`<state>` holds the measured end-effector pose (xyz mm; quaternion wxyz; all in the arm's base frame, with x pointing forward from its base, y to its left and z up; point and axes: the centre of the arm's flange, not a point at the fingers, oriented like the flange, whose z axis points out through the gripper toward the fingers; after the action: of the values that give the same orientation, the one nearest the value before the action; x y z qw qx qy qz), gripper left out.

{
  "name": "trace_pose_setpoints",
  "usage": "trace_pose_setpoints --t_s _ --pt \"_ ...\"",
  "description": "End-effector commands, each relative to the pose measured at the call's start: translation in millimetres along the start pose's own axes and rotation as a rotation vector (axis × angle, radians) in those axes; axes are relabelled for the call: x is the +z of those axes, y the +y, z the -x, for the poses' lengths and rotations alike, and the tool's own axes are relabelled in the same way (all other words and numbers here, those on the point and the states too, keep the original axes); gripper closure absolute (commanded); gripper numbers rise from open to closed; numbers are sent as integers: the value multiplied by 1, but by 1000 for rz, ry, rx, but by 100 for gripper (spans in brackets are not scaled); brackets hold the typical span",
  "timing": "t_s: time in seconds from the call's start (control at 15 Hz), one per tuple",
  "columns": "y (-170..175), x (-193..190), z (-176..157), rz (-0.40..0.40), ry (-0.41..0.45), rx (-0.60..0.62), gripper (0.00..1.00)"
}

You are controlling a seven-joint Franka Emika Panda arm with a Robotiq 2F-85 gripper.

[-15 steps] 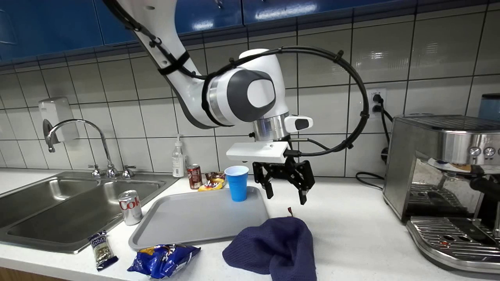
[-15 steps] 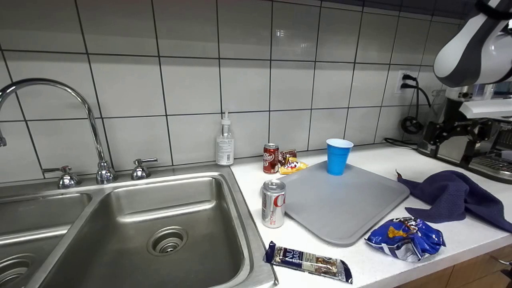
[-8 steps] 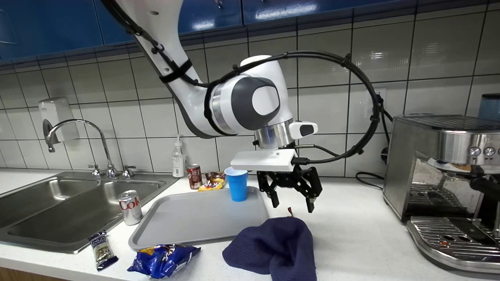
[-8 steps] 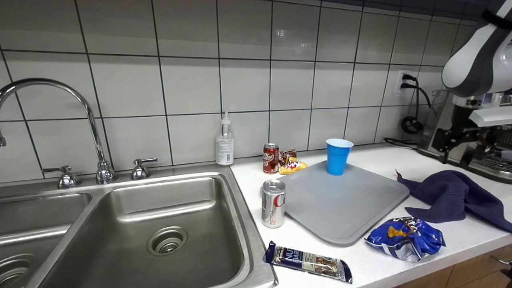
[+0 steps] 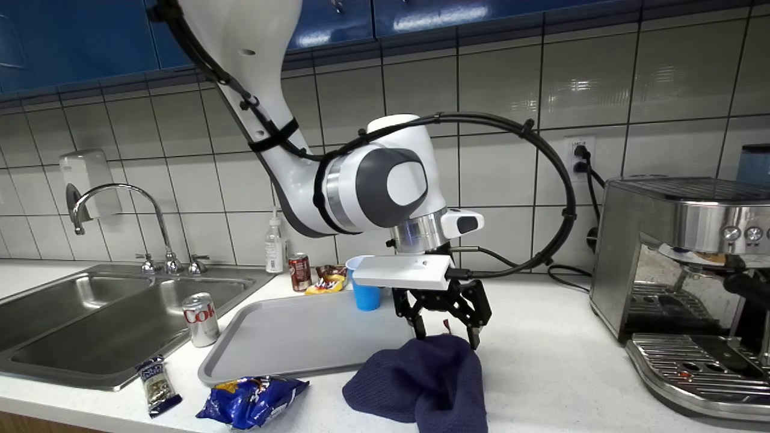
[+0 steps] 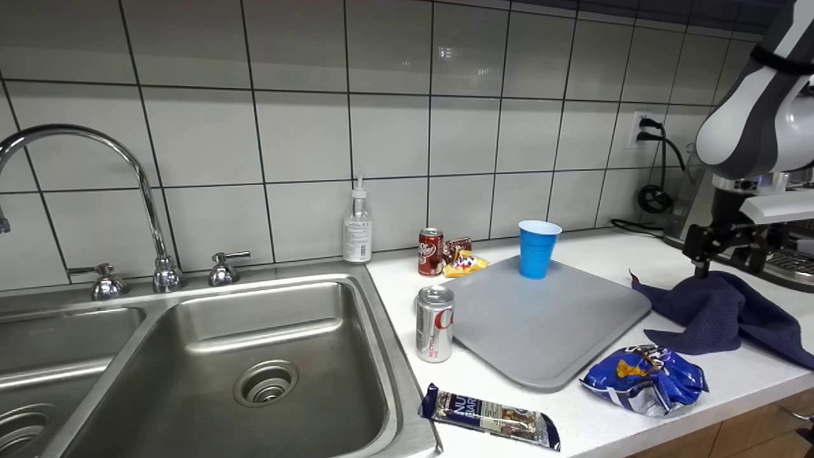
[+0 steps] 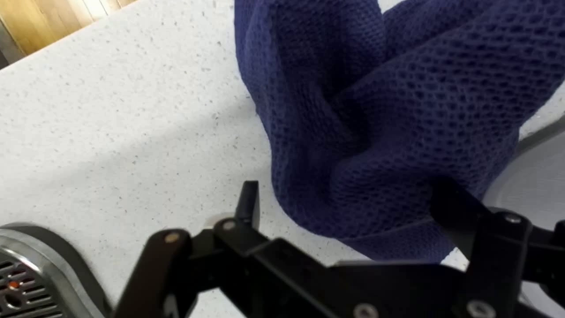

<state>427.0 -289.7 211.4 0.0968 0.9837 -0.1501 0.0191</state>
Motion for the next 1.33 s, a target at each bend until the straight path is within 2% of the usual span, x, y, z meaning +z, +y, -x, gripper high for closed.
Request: trace_pose_setpoints --t_s 0.0,0.53,1.27 --pt "-9 12 -2 19 5 2 0" --pt "-21 32 -1 35 -7 -13 0" --pt "-16 50 9 74 -33 -38 0"
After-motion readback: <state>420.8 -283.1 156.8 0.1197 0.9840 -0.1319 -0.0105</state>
